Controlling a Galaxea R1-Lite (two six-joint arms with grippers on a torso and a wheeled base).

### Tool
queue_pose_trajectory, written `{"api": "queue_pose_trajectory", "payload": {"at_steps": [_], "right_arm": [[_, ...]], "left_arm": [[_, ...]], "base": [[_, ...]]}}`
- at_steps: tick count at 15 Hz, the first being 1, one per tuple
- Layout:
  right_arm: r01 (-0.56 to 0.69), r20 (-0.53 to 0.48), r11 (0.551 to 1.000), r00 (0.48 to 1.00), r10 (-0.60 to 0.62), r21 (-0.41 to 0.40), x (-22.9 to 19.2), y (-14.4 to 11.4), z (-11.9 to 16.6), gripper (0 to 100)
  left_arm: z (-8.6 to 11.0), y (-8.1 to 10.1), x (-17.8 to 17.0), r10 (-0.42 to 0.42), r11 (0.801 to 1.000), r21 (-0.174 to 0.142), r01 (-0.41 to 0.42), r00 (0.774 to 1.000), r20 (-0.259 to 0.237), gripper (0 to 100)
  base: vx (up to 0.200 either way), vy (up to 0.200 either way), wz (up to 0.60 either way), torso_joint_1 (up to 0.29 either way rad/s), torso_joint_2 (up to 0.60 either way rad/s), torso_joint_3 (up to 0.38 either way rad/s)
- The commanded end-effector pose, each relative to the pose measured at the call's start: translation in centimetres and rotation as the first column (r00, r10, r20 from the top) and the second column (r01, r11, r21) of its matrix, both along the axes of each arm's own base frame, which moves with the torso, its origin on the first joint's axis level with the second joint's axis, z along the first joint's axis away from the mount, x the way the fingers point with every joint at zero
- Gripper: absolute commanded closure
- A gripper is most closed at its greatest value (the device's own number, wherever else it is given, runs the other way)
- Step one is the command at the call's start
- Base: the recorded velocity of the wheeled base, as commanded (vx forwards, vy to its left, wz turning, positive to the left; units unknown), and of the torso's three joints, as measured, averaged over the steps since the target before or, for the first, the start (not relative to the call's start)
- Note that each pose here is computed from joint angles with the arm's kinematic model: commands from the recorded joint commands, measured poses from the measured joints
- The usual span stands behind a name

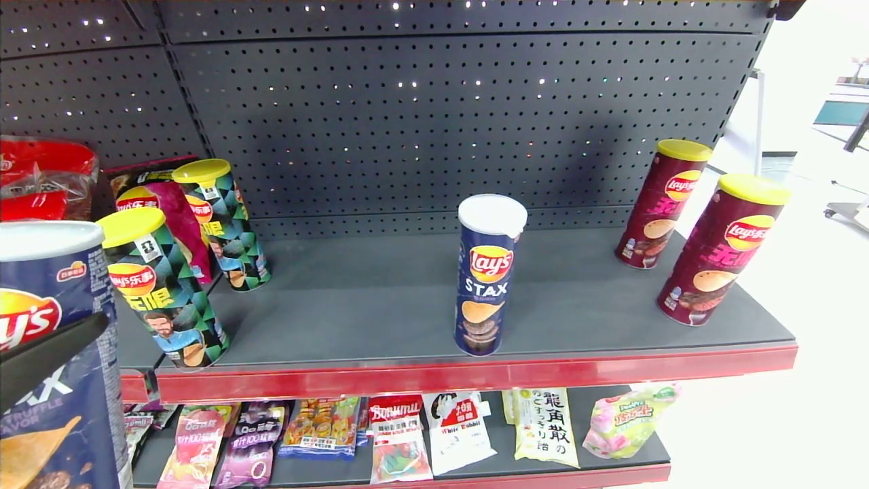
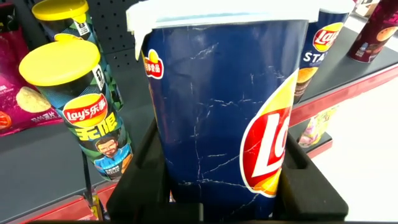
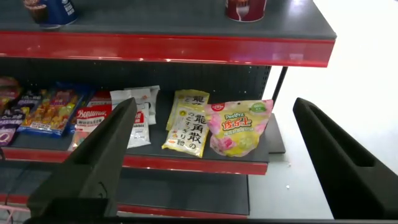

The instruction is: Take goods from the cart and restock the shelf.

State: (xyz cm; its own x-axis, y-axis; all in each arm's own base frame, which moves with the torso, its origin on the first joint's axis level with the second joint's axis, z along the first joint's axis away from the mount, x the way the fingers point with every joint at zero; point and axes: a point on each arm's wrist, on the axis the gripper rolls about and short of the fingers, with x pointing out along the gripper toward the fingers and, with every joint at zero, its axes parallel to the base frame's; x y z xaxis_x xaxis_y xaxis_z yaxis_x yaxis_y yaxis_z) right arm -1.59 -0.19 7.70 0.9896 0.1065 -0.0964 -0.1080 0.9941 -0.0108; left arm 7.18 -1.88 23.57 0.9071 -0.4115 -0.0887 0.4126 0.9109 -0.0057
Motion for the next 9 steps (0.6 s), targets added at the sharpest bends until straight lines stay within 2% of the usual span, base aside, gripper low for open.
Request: {"api": "queue_pose_trajectory", "payload": {"at_steps": [1,7,9], "right_arm": [[0.000,-0.006,1.000,1.000,0.000,-0.001,0.05,0.00,0.00,0],[0.000,-0.006,1.000,1.000,0.000,-0.001,0.05,0.00,0.00,0],[0.000,-0.006,1.000,1.000,0.000,-0.001,0.05,0.00,0.00,0]], "left_arm": [[-0.02,0.00,0.01,0.000,1.000,0.001,0.000,1.000,0.000,100],[-0.16,-0.10,0.20,-0.022,1.000,0.004,0.022,1.000,-0.013,100],[-0.07,-0.26,0.31,-0.069,0.998,0.003,0.069,0.997,-0.014,100]], "base": [[0.000,0.000,0.00,0.000,0.00,0.000],[0.000,0.000,0.00,0.000,0.00,0.000],[0.000,0.000,0.00,0.000,0.00,0.000]]}}
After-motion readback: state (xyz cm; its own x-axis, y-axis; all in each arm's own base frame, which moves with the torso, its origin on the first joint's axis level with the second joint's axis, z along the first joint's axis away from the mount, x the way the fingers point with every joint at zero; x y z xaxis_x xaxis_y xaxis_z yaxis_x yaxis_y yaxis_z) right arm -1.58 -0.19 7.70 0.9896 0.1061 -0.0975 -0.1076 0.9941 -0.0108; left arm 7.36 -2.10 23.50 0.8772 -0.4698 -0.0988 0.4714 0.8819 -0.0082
